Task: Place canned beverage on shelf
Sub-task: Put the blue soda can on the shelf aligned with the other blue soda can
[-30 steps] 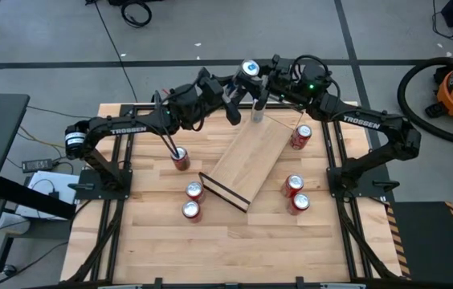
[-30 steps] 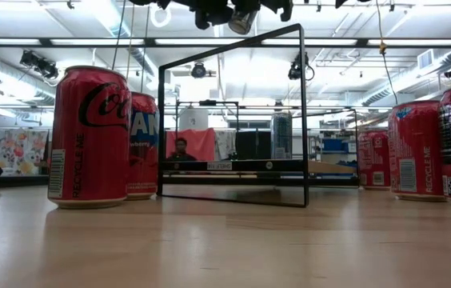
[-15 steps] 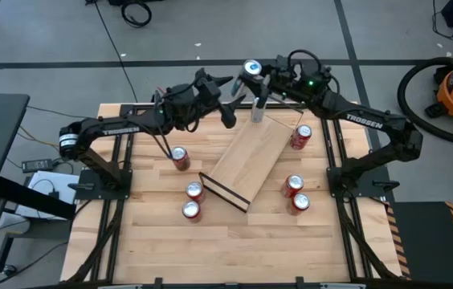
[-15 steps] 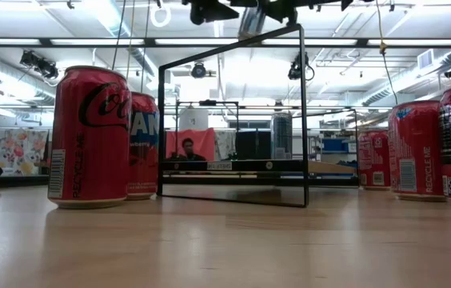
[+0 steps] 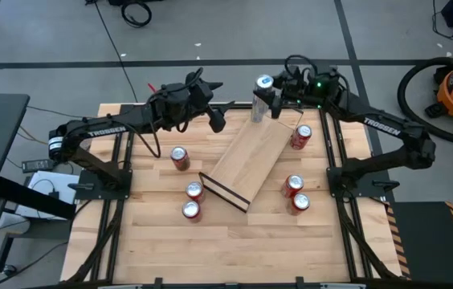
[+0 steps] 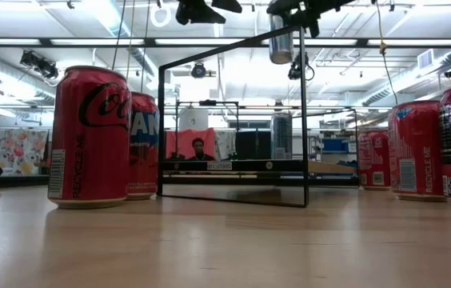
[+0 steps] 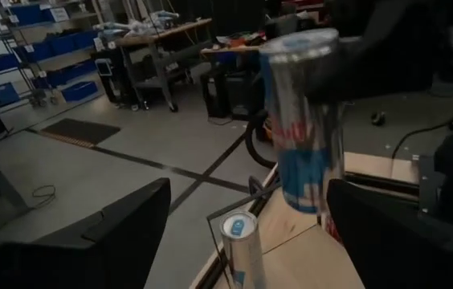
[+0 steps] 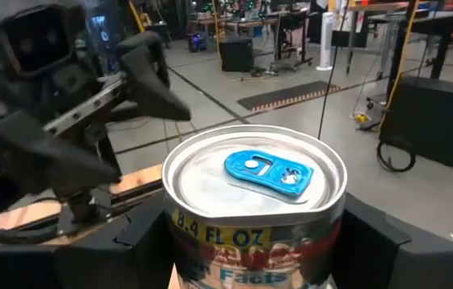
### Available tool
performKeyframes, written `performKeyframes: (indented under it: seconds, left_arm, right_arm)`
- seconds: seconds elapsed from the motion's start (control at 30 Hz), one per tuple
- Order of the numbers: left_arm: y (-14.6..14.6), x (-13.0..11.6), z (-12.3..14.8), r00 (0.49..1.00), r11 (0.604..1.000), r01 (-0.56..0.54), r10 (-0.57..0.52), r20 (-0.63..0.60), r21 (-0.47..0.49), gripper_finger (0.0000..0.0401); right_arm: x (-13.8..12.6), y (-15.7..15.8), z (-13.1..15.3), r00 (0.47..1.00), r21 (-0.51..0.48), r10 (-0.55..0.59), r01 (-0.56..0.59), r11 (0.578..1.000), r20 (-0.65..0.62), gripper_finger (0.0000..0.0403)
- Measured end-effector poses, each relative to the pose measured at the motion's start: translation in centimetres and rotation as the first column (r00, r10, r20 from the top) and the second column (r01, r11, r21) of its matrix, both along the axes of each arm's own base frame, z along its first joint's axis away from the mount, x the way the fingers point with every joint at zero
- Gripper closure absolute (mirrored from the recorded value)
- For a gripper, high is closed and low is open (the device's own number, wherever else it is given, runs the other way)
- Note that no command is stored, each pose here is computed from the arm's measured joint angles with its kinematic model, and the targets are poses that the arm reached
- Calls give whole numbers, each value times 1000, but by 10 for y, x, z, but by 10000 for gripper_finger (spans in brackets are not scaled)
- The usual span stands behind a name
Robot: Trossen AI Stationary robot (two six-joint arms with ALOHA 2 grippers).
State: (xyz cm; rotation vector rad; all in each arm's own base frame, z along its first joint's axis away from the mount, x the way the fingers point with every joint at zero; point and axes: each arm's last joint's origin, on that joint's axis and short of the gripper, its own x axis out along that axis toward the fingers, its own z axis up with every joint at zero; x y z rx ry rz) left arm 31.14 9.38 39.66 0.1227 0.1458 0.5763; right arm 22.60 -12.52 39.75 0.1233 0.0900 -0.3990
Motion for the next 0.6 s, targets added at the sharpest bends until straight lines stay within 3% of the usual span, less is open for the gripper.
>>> performKeyframes:
  seconds: [0.3, 0.6]
  left_arm:
    - [0, -1, -1, 1000, 1000, -3, 3, 4, -26, 53]
    - [0, -1, -1, 1000, 999, -6, 6, 16, -44, 53]
  right_arm:
    - [-12, 5, -55, 996, 9, -50, 50, 999, 73, 141]
    - [-16, 3, -104, 988, -5, -152, 151, 988, -23, 141]
